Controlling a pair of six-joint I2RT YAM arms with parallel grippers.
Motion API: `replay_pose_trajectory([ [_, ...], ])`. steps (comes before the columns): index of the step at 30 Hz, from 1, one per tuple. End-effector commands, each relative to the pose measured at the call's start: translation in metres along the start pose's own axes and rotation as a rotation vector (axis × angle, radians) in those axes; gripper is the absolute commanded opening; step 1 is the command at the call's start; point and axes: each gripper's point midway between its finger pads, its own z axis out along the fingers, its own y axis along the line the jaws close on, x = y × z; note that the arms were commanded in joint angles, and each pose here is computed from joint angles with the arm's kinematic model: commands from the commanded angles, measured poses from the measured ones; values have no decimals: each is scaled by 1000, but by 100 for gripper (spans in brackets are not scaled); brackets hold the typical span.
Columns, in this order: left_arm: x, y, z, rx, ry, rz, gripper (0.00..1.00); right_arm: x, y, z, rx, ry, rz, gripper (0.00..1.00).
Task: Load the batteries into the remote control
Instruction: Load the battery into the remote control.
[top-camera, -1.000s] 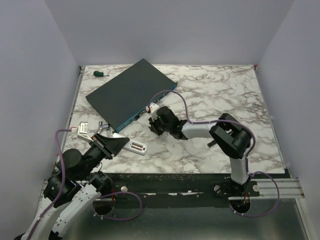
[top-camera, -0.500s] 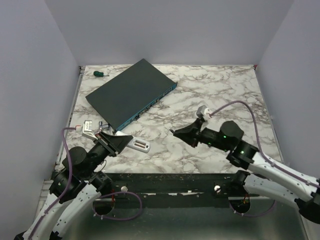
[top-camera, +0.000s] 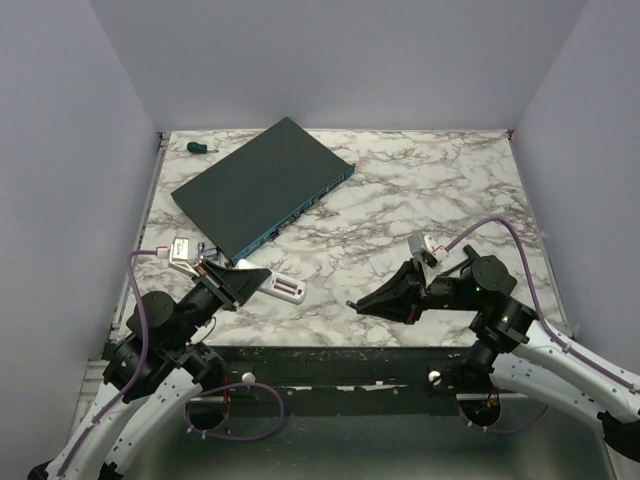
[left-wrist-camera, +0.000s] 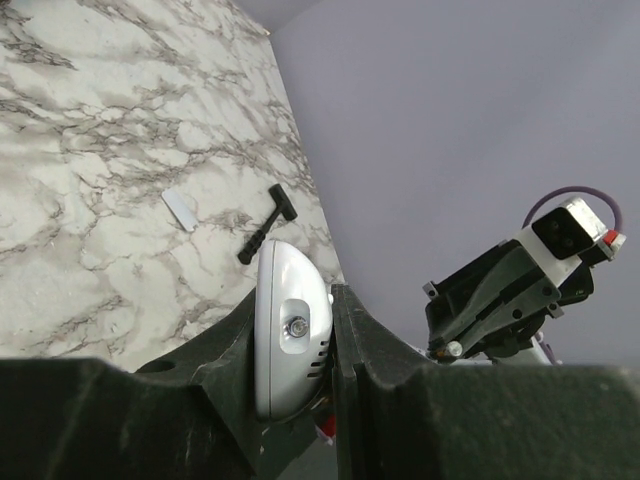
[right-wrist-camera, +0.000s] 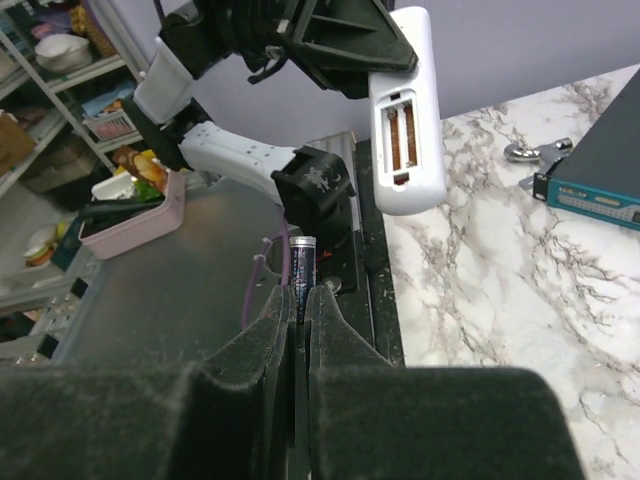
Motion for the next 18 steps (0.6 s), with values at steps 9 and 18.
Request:
replay_pose_trajectory([
  [9,5,-23,3,118,43,33,0,-3,25,-13,-127,-39,-196,1],
  [18,12,-44,2,228,92,66,0,4,27,-14,-176,-14,-324,1],
])
